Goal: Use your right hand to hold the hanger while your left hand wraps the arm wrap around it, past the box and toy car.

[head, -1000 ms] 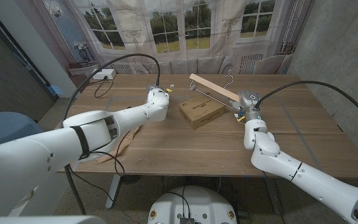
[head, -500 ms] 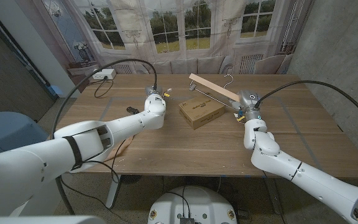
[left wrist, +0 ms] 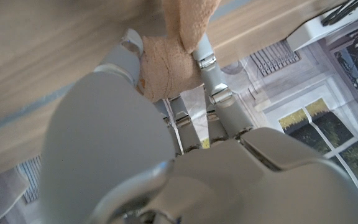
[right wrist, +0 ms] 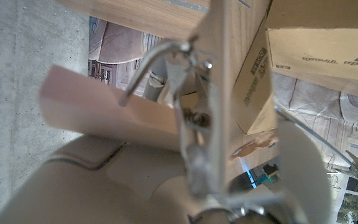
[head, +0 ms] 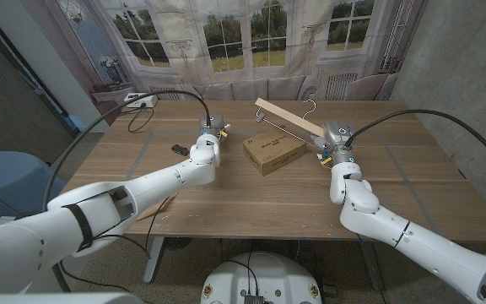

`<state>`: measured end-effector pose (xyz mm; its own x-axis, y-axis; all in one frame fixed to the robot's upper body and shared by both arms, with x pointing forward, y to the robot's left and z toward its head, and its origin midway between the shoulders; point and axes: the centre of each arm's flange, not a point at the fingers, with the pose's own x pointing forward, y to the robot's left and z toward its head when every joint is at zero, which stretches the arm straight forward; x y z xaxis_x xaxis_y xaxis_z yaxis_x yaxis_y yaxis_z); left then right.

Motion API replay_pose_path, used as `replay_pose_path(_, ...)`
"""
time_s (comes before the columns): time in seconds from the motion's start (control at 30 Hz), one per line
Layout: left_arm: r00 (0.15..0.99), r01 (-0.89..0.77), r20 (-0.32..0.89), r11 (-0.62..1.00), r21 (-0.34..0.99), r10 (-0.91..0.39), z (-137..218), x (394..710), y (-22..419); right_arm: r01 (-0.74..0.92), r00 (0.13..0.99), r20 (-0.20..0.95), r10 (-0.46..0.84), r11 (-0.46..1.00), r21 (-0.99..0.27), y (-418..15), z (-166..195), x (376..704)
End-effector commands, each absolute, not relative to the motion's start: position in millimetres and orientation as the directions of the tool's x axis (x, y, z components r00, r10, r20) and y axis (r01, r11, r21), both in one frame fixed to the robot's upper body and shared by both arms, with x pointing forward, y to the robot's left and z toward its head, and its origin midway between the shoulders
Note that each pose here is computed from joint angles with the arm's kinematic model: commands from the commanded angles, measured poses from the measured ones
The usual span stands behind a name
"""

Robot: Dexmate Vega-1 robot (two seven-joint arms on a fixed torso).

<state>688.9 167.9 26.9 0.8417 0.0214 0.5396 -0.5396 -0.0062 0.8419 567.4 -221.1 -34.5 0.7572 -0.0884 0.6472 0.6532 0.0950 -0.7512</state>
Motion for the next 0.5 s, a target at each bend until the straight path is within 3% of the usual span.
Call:
replay_pose_path(0.03, 0.708, -0.696, 0.703, 0.109, 0.710, -0.061, 51, 647, 167, 0.681, 0.732, 0.675, -0.090, 0.100, -0.725, -220, -31, 557)
replay_pose_path(0.5, 0.571, -0.773, 0.812, 0.255, 0.581, -0.121, 72, 591, 167, 0.713, 0.701, 0.704, -0.114, 0.082, -0.697, -212, -26, 550)
